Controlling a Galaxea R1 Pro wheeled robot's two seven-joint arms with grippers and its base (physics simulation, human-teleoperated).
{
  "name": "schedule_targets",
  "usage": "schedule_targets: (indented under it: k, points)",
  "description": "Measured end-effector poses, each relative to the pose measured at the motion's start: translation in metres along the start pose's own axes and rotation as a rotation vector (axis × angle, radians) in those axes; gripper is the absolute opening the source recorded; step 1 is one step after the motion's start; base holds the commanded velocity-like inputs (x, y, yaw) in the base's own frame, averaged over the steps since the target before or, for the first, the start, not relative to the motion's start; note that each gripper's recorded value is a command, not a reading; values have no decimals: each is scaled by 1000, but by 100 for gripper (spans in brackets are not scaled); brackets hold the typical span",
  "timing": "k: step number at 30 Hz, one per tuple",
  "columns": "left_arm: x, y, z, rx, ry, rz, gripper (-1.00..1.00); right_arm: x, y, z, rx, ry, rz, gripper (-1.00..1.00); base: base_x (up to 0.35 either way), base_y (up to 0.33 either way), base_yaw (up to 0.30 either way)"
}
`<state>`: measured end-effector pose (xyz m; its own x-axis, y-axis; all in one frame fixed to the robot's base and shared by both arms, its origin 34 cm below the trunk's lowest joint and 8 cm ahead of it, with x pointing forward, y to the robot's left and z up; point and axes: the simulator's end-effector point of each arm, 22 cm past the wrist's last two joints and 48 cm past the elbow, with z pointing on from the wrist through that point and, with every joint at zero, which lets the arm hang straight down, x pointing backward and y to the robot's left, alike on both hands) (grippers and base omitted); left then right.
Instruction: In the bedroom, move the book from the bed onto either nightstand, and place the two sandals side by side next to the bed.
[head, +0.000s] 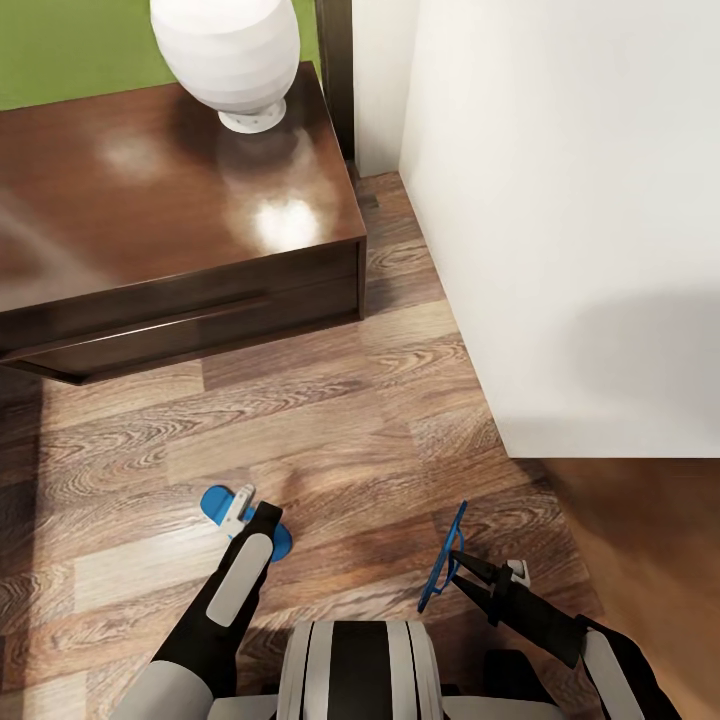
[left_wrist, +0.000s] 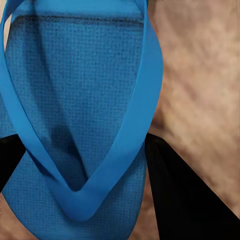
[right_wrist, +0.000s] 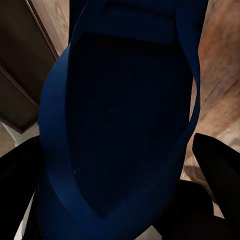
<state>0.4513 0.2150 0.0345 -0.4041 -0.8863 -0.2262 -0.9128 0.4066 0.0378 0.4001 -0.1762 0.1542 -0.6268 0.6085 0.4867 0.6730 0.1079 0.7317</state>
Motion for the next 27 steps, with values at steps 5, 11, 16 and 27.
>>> schedule_targets:
  k: [5,11,16,27]
  points:
    - [-6,-8,-7,18,-8,-3,-100,-1,10,-1,-14,-3,-15,-100,0,0,0]
    - [-6,-9,-8,19,-9,-5,-100,-1,10,-1,-12,-2,-16,-100,0,0,0]
    - [-6,-9,-8,20,-9,-5,-100,-1,10,-1,-12,-2,-16,-100,0,0,0]
    - [-17,-26,-23,62,-26,-13,-100,-2,29,-2,-39,-7,-46,-100,0,0,0]
